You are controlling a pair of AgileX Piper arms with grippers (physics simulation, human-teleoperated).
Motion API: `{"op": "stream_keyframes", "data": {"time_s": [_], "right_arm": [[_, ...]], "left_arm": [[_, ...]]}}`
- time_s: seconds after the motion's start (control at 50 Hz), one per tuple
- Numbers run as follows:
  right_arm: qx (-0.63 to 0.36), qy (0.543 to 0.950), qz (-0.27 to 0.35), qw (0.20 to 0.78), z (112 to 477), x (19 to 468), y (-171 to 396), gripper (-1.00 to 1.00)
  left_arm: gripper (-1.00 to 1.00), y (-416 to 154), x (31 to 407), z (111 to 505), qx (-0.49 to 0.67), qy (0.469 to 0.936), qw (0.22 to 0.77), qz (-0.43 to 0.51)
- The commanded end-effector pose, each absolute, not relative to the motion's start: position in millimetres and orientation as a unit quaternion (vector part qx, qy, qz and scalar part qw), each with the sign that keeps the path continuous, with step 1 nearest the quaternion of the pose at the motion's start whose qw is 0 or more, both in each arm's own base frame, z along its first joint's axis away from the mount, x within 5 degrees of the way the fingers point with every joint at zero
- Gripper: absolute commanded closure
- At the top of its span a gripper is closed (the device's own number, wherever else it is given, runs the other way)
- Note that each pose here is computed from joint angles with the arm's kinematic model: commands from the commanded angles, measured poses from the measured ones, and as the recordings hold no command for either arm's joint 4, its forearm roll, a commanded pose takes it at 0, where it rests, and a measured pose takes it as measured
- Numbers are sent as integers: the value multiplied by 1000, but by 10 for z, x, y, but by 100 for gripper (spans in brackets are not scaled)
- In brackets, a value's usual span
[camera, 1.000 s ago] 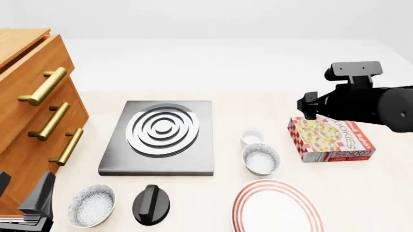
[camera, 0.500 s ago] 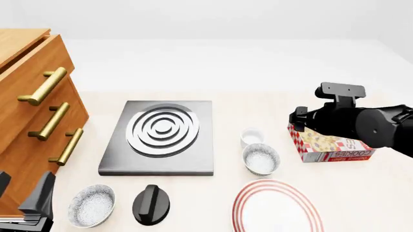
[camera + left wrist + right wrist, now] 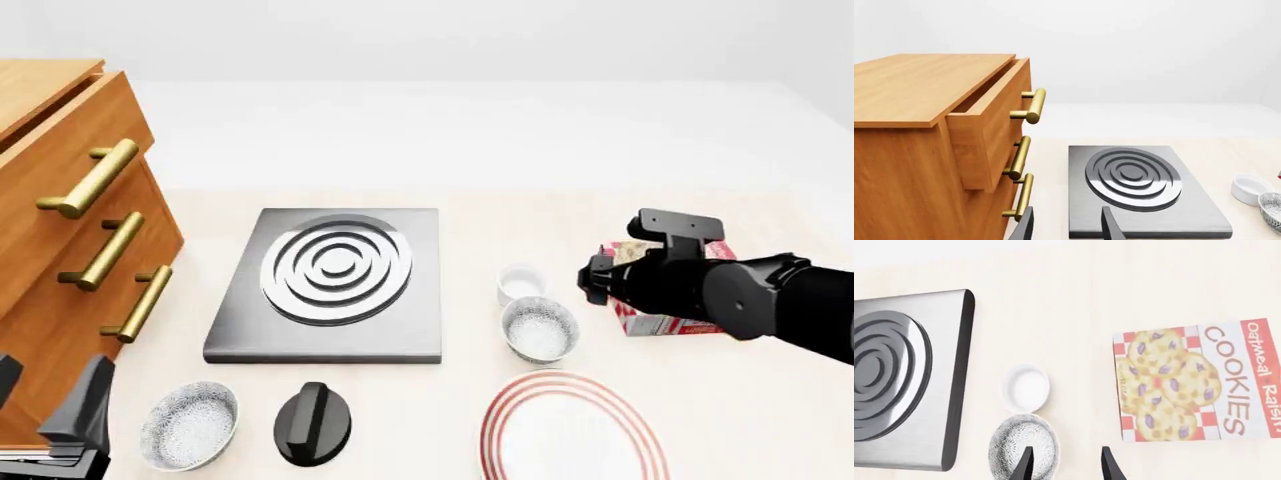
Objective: Pick the akita bowl between the plate and the ramekin and place it on the plate.
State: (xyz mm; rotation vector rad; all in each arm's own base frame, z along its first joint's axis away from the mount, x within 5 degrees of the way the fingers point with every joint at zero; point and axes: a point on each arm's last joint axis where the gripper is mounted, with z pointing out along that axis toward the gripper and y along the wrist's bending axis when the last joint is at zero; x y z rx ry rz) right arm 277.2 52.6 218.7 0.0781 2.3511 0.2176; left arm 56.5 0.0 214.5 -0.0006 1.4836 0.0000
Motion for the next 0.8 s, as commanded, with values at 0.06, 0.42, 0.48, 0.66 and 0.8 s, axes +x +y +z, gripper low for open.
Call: {"op": "stream_keyframes", "data": {"time_s": [0.06, 0.42, 0.48, 0.66, 0.8], "right_arm": [[46, 927, 90, 362, 1956, 2739, 541, -100], [53, 930, 92, 352, 1837, 2759, 554, -100], [53, 930, 94, 350, 1810, 2762, 577, -100], [46, 933, 95, 344, 1732, 2790, 622, -100], [43, 934, 95, 341, 1700, 2794, 643, -100]], "left_arm": [[-100, 0, 565, 2145, 0, 676, 737, 0], [-100, 0, 565, 2145, 0, 676, 737, 0], [-100, 0, 565, 2145, 0, 676, 737, 0], [-100, 0, 565, 2145, -1, 676, 737, 0], [-100, 0, 565, 2145, 0, 676, 737, 0]]}}
